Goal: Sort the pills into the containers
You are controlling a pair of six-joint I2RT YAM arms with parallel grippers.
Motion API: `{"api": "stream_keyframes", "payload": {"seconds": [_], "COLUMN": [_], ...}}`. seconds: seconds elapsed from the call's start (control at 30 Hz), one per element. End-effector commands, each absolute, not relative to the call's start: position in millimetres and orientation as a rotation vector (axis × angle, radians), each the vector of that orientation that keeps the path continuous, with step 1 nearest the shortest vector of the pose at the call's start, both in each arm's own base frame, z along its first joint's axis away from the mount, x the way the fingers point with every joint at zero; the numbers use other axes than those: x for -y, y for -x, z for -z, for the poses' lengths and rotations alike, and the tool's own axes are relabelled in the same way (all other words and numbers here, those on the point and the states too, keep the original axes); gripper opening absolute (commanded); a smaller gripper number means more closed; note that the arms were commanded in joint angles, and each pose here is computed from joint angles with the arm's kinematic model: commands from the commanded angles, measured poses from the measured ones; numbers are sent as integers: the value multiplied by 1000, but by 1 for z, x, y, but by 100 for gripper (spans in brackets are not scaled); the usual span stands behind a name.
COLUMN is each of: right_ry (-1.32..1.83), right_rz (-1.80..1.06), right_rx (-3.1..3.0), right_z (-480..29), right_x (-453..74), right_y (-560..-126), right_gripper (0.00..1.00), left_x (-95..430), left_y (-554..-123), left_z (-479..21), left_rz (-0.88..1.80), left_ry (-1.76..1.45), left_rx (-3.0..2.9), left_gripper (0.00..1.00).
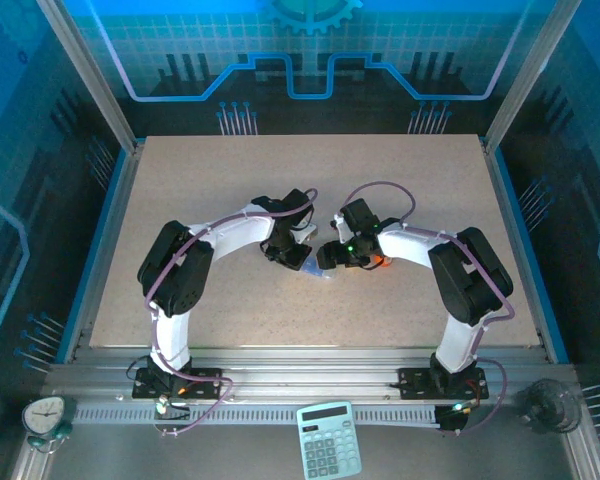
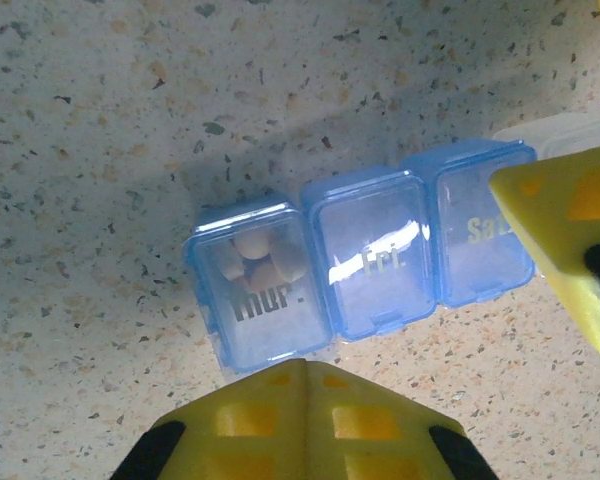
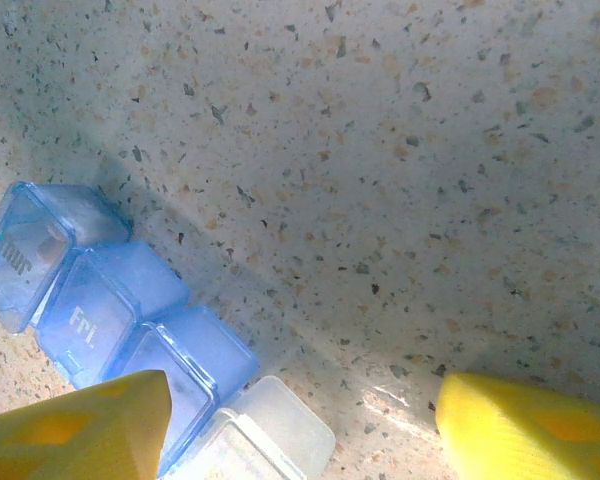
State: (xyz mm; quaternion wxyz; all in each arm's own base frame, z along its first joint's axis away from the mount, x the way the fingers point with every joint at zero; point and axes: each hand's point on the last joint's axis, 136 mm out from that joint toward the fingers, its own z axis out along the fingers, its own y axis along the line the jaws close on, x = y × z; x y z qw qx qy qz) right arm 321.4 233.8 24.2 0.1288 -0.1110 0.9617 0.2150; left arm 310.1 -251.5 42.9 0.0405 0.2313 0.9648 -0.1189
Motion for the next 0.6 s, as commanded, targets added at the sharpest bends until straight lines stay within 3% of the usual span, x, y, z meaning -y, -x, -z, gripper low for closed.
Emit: {"api": "stream_keyframes", "payload": {"seconds": [0.0, 0.57], "right_ry": [296, 290], "right_rz": [-606, -609], "right_rx": [-2857, -2869], "right_z": [4, 8], "right_x": [-227, -226], "right_y": [-315, -314], "right_gripper": [74, 73], "left_x": [250, 250], "left_y": [-307, -307], "left_z": [-32, -15], "left_rz": [338, 329], "left_ry": [-694, -702], "left_rx": [-2984, -3006], "left_gripper": [0, 0]}}
